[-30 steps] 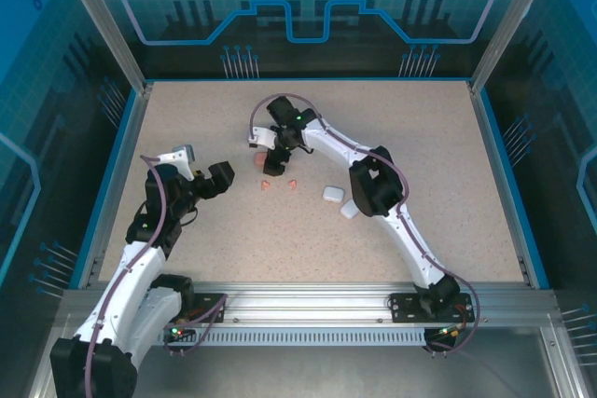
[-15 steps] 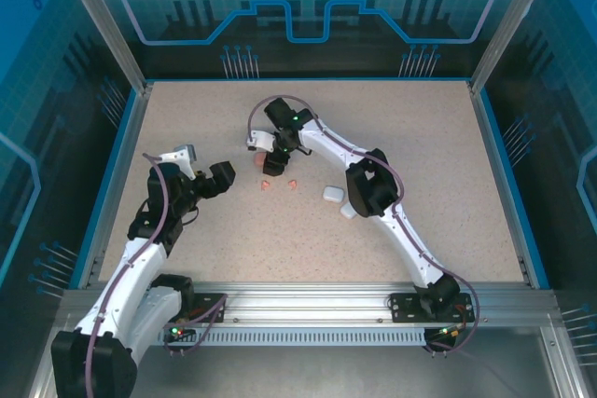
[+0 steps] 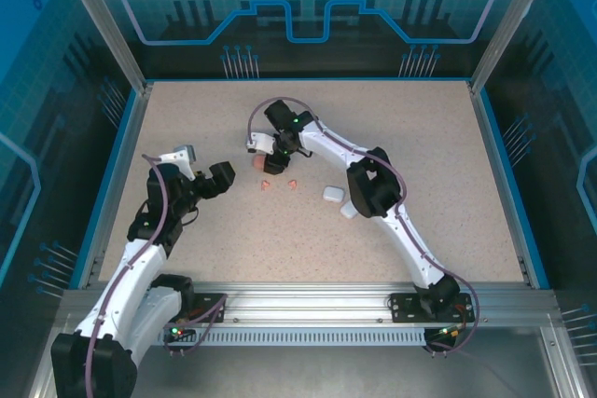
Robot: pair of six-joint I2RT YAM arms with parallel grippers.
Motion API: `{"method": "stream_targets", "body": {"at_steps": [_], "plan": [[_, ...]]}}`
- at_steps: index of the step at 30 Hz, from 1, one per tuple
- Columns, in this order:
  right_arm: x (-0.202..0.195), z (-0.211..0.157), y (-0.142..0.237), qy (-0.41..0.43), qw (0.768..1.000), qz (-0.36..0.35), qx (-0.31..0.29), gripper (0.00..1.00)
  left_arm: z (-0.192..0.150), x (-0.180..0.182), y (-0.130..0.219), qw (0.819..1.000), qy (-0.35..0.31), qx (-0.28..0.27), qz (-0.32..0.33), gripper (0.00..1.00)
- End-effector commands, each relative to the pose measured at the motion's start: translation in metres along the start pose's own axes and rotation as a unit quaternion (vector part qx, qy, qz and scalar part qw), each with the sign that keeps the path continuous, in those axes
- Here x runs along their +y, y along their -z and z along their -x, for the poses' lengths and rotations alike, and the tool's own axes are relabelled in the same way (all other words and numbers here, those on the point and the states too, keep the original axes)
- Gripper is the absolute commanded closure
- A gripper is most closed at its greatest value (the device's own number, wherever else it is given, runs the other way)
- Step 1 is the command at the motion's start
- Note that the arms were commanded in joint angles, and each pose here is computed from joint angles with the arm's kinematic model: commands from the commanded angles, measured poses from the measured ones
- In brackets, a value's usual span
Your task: Insert the wireless bluetooth earbuds into the charging case
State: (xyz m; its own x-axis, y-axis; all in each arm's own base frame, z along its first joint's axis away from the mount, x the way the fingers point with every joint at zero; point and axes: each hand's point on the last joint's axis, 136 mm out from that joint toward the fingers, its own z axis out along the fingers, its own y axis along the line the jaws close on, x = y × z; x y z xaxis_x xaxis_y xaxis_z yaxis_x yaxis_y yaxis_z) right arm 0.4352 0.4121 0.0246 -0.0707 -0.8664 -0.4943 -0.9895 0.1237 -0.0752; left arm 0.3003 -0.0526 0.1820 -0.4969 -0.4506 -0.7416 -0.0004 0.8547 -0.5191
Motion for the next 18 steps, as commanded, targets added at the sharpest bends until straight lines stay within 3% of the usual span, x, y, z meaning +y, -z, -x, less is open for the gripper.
{"method": "stream_targets", "body": {"at_steps": [1,8,18], "plan": [[0.001,0.019,0.019,0.019,0.999,-0.024,-0.019,0.57,-0.006,0.002,0.002,1.0,0.018,0.007,-0.006,0.01],[0.011,0.037,0.08,0.036,0.995,-0.064,-0.067,0.57,-0.007,-0.019,0.003,0.997,0.045,0.013,-0.066,0.01],[0.073,0.01,0.161,0.058,0.986,-0.106,-0.112,0.57,-0.008,-0.074,0.014,0.974,0.054,0.065,-0.21,0.04]]}}
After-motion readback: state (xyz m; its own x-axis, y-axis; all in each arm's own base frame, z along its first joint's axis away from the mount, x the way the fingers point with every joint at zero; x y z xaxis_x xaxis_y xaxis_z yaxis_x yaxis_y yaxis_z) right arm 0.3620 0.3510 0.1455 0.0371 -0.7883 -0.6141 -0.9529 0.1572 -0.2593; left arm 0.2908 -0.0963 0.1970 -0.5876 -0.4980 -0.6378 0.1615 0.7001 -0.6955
